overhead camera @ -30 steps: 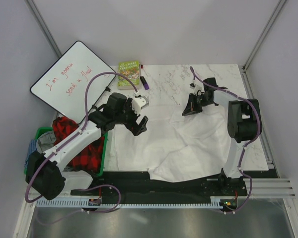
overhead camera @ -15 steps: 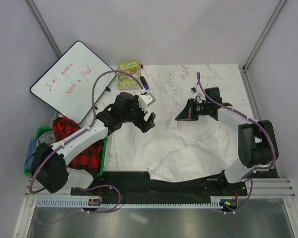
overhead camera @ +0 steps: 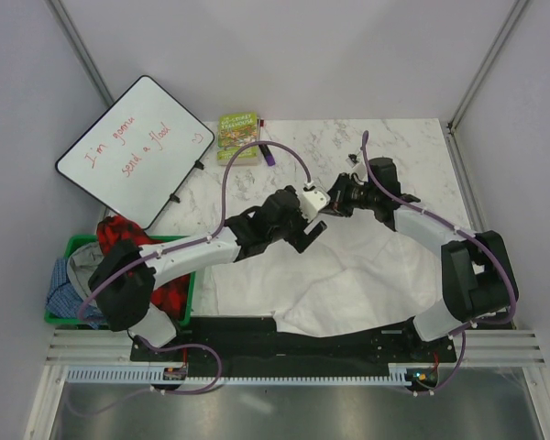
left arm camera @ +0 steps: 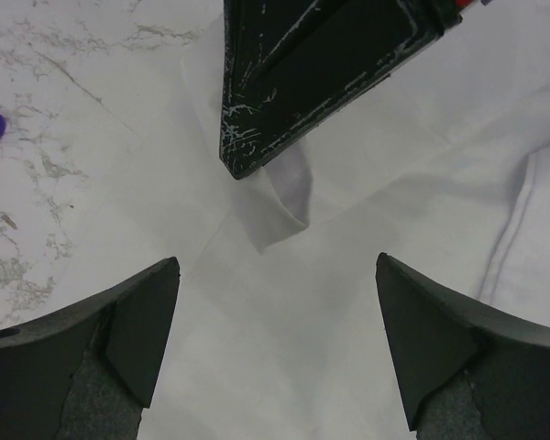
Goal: Fold and stack the long sleeve shirts
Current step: Fold the shirt
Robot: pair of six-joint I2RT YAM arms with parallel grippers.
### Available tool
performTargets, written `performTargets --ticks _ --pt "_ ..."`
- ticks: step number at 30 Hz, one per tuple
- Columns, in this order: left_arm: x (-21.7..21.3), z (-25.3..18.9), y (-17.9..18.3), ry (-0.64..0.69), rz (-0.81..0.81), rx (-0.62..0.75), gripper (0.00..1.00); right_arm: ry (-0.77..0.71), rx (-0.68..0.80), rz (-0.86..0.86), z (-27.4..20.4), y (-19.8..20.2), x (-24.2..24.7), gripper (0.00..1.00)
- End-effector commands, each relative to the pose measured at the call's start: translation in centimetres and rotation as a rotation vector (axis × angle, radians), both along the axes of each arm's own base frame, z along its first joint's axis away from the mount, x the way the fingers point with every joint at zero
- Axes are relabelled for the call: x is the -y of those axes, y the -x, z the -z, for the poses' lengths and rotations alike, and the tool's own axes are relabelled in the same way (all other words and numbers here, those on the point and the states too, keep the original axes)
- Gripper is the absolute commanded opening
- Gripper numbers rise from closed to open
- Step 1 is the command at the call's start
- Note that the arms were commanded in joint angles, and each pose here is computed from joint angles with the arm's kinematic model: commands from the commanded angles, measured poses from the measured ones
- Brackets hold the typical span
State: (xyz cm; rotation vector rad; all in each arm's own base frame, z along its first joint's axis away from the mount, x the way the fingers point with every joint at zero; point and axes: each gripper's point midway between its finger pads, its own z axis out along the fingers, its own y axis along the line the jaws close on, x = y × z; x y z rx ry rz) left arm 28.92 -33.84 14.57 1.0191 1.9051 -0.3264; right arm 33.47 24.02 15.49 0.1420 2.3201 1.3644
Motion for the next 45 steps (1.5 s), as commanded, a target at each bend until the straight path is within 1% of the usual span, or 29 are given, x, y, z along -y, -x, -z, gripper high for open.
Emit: performTargets --ticks 1,5,6,11,14,16,17,18,20,21,23,24,25,26,28,30,31,32,33,34,35,36,37,38,39,40,41,42,45 --pt "1.2 -3.0 -2.5 0.091 -0.098 0.101 0.91 -0.050 0.026 0.032 -2.0 -0.1 -0.6 0.00" --pt "1.1 -1.9 -3.5 0.067 -0.140 0.110 0.80 -0.073 0.011 0.024 -2.0 0.3 -0.8 0.00" --pt "1.2 -1.8 -3.5 0.069 -0.141 0.111 0.74 -0.075 0.010 0.021 -2.0 0.4 -0.9 0.00" --pt "1.7 -1.5 -4.2 0.058 -0.138 0.134 0.65 -0.084 0.005 0.014 -2.1 0.7 -1.0 0.00" --pt "1.7 -1.2 -4.6 0.042 -0.145 0.143 0.63 -0.096 0.007 0.009 -2.6 0.8 -1.1 0.00" --pt "1.9 -1.1 -4.6 0.045 -0.140 0.144 0.54 -0.102 0.004 0.005 -2.7 0.9 -1.1 0.00" --pt "2.0 -1.0 -4.6 0.046 -0.135 0.141 0.49 -0.102 0.007 0.001 -2.8 0.9 -1.2 0.00" --pt "2.0 -0.9 -4.4 0.045 -0.129 0.134 0.35 -0.101 0.008 -0.001 -2.9 1.0 -1.1 0.00" --pt "2.2 -0.9 -4.0 0.051 -0.108 0.116 0.17 -0.095 0.032 -0.018 -3.3 0.9 -1.1 0.05" --pt "2.1 -1.0 -3.5 0.048 -0.096 0.101 0.02 -0.092 0.034 -0.022 -3.4 0.9 -0.8 0.05" --pt "2.2 -1.2 -2.7 0.064 -0.069 0.071 0.02 -0.087 0.060 -0.026 -4.1 0.5 -0.5 0.07" --pt "2.1 -1.5 -2.3 0.069 -0.058 0.065 0.02 -0.080 0.057 -0.018 -4.2 0.2 0.1 0.09" --pt "2.2 -1.6 -1.9 0.080 -0.042 0.051 0.02 -0.080 0.076 -0.029 -5.0 0.0 0.3 0.14" --pt "1.9 -1.3 -1.3 0.065 -0.032 0.032 0.02 -0.061 0.113 -0.041 -5.3 -0.3 0.7 0.16" --pt "1.7 -1.5 -0.7 0.071 -0.011 0.016 0.02 -0.029 0.126 -0.033 -6.0 -1.0 2.0 0.18" --pt "1.7 -1.7 -0.2 0.080 0.006 0.006 0.02 0.006 0.144 -0.036 -6.0 -1.6 3.9 0.29" --pt "1.7 -1.9 0.0 0.077 0.019 0.006 0.02 0.001 0.173 -0.060 -7.3 -1.9 4.4 0.45" --pt "1.7 -2.1 0.2 0.078 0.032 0.006 0.02 0.042 0.168 -0.057 -6.7 -2.1 6.3 0.50" --pt "2.1 -2.3 0.7 0.087 0.073 -0.006 0.02 0.058 0.172 -0.054 -6.7 -2.5 7.2 0.60" --pt "2.4 -3.0 1.2 0.090 0.126 0.009 0.02 0.071 0.214 -0.051 -8.1 -3.3 8.2 0.64" --pt "2.7 -3.6 2.0 0.093 0.180 0.002 0.02 0.119 0.221 -0.039 -7.6 -3.6 10.8 0.68" --pt "3.5 -4.3 3.3 0.115 0.268 -0.013 0.02 0.140 0.255 -0.044 -8.5 -4.6 11.9 0.73" --pt "3.8 -5.0 4.2 0.110 0.348 0.002 0.02 0.173 0.283 -0.064 -8.5 -4.9 13.2 0.73" --pt "3.8 -6.4 5.6 0.109 0.427 -0.010 0.02 0.208 0.217 -0.058 -7.5 -4.2 15.2 0.74" --pt "4.5 -7.6 8.0 0.148 0.570 -0.037 0.02 0.295 0.297 -0.107 -7.1 -5.6 16.8 0.74" --pt "4.6 -8.6 9.1 0.157 0.641 -0.030 0.02 0.331 0.291 -0.121 -6.6 -5.6 18.0 0.74" --pt "4.4 -10.3 10.4 0.181 0.712 -0.023 0.02 0.380 0.200 -0.119 -4.2 -5.4 19.8 0.75" --pt "4.6 -11.3 12.5 0.205 0.831 -0.007 0.02 0.443 0.254 -0.156 -4.1 -6.1 21.1 0.73" --pt "4.3 -13.7 16.6 0.250 1.018 0.048 0.02 0.499 0.201 -0.165 -1.8 -6.5 23.9 0.71"
